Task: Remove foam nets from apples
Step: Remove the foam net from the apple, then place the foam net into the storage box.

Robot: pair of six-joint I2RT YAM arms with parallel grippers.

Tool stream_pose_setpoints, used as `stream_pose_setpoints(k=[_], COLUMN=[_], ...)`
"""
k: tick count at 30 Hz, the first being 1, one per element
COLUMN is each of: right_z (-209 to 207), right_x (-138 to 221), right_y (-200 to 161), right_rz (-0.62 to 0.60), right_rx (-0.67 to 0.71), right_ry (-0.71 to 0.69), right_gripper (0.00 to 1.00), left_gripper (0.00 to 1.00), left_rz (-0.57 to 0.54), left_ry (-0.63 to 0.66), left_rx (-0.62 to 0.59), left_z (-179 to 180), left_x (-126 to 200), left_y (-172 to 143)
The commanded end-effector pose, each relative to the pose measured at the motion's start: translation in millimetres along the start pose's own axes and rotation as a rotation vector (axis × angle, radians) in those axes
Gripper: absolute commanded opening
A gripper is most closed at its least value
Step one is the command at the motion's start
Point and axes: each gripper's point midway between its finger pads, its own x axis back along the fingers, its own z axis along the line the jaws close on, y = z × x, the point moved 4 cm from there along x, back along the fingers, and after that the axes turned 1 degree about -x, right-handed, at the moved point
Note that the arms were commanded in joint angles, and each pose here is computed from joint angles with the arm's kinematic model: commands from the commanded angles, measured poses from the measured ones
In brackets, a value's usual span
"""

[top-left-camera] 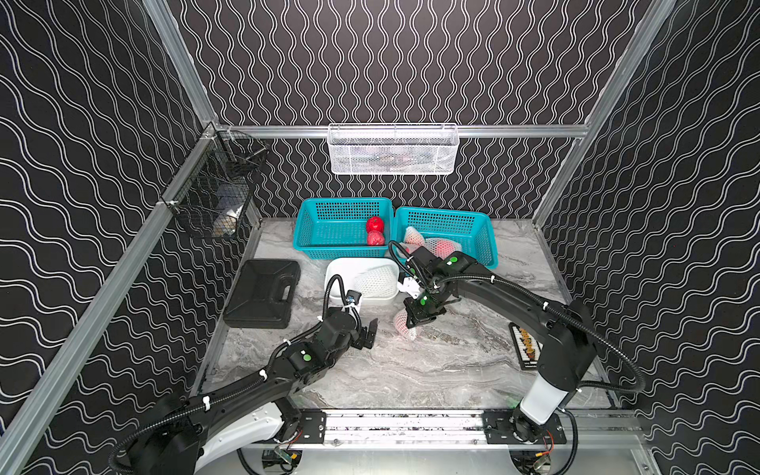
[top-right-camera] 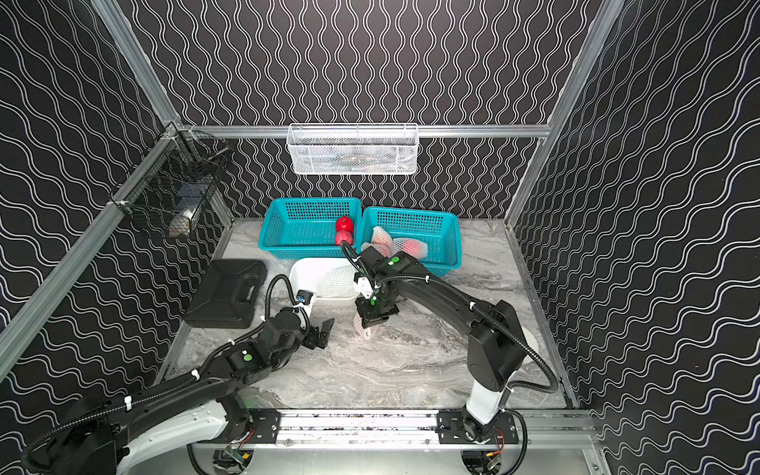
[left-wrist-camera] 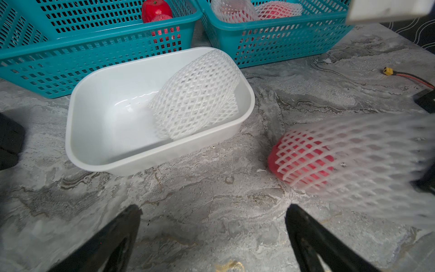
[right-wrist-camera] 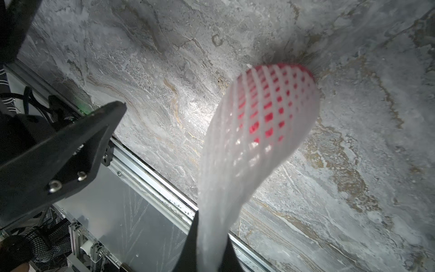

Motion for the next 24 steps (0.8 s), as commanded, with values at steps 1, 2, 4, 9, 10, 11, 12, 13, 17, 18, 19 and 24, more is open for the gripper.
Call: stream_pose_setpoints(k=[1,2,4,9,10,11,12,13,17,18,19,24], right_z=[-7,-9,-7,9,14,19,26,32,59,63,64,55], right_x=[-1,-2,2,14,21,29,37,44,70,76,78,68], right_y=[-10,-11,-8,-3,-1,0,3,6,38,51,63,129], right_rz=[0.076,0.095,0.081,0.045,0.025,0.004,-0.028,-0.062,-0.225,-0.282,-0.327,-0.447], right_rx=[-0.002,0.0,0.014,0.048,0.066,0.082,0.108,0.126,0.191,0.205,0.209,0.211], right_ry=[-0.059,-0.076,-0.071,0.007,0.033,0.057,0.09,0.121,0.239,0.262,0.279,0.393], right_gripper=[0.09,0.09,0.09,0.1,0.1,0.1,0.1,0.1,0.1,0.1,0.11,0.11], left_gripper=[1.0,0.99,0.99,0.99,0.99,0.99,0.99,0.99,0.98,0.96,0.94,0.85], left_rz=[-0.023,-0.024,-0.022,-0.038,-0.044,-0.053,-0.068,-0.083,-0.205,-0.255,-0.288,-0.334], left_ry=[0.016,0.015,0.015,0.012,0.01,0.005,-0.001,-0.01,-0.072,-0.068,-0.051,0.11], left_rx=[0.012,0.013,0.015,0.022,0.021,0.024,0.026,0.038,0.159,0.181,0.195,0.22], left_z=[3,2,3,3,3,3,3,3,14,20,26,60], left_x=[0,0,0,4,5,7,10,13,43,51,58,60], left_y=[3,3,2,5,7,11,15,21,74,88,99,137])
